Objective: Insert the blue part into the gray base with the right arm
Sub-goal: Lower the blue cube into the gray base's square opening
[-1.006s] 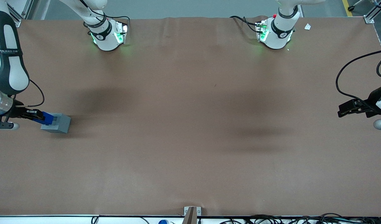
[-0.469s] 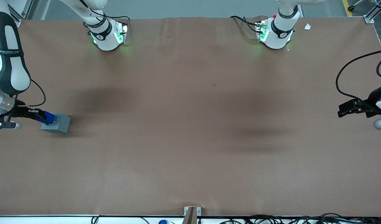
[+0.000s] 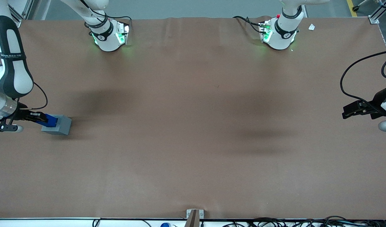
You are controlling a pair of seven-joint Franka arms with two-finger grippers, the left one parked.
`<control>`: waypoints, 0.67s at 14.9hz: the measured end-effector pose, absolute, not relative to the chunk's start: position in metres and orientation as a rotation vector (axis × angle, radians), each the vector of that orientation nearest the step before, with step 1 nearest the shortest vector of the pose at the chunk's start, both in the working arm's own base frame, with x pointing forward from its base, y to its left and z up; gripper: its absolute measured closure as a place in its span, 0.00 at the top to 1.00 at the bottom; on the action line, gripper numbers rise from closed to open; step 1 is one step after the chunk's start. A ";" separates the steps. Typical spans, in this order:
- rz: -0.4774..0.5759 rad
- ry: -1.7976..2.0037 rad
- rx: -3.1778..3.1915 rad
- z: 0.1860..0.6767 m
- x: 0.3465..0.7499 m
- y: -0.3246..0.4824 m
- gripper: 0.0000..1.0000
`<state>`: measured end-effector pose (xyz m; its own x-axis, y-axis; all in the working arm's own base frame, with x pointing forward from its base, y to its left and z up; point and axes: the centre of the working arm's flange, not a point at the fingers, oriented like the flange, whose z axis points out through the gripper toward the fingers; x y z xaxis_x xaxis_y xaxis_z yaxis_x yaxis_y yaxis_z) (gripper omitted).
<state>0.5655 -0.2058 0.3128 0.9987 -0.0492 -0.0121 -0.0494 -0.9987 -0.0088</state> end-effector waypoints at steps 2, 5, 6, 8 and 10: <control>0.017 0.077 -3.132 0.313 0.565 -0.206 0.51; 0.023 0.077 -3.131 0.311 0.565 -0.206 0.51; 0.026 0.077 -3.130 0.310 0.564 -0.205 0.51; 0.025 0.077 -3.130 0.309 0.564 -0.205 0.51; 0.026 0.077 -3.130 0.308 0.563 -0.205 0.51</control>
<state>0.5633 -0.2047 0.3082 0.9987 -0.0489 -0.0168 -0.0491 -0.9987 -0.0104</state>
